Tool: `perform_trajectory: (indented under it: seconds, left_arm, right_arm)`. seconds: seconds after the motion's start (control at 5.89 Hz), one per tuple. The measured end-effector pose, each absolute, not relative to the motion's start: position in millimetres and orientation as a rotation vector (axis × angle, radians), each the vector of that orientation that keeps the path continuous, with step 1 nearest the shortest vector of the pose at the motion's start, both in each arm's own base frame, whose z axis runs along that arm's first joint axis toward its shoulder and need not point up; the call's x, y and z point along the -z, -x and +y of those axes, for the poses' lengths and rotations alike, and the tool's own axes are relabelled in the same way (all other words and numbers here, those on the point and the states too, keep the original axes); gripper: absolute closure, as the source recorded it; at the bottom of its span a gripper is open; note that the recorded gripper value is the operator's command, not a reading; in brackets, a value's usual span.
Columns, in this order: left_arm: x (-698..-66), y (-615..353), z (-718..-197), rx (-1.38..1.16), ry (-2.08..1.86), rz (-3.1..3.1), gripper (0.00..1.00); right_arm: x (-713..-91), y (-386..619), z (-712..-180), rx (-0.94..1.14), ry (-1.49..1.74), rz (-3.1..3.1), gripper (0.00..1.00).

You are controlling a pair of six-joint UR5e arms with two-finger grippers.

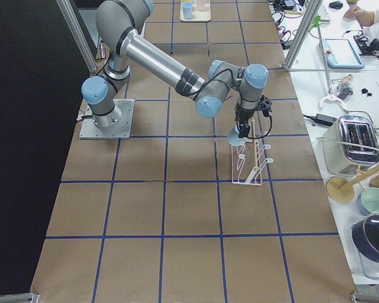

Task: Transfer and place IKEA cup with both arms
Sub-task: 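Lower the right gripper and grasp the light blue cup's base, then lift the light blue cup off the rack with the right gripper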

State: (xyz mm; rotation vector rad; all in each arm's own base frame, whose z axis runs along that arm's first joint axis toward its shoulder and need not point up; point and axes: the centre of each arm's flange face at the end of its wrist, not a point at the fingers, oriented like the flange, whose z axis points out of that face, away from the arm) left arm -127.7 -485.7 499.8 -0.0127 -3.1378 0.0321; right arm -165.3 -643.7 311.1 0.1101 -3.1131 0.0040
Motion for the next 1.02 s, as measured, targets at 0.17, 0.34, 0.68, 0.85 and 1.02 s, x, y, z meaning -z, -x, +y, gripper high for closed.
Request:
perform_trajectory:
  seconds: [0.17,0.34,0.68,0.85,1.02]
  left_arm:
    - [-499.7,127.8,-485.8,-0.032,0.013,-3.138,0.02]
    - [-499.5,127.7,-485.8,-0.033,0.013,-3.138,0.02]
    - [-499.0,127.7,-486.4,-0.035,0.013,-3.138,0.02]
    - [-498.9,127.8,-486.5,-0.035,0.013,-3.138,0.02]
    - [-498.8,127.7,-486.6,-0.035,0.013,-3.138,0.02]
  right_arm:
    - [-310.0,166.4,-642.9,0.009,-0.111,-3.103,0.03]
    - [-308.8,167.4,-642.5,0.020,-0.111,-3.094,0.10]
    - [-306.6,168.2,-642.8,0.027,-0.111,-3.091,0.39]
    - [-307.1,168.2,-642.8,0.026,-0.110,-3.090,0.54]
    - [-309.5,168.6,-642.8,0.020,-0.108,-3.088,0.61]
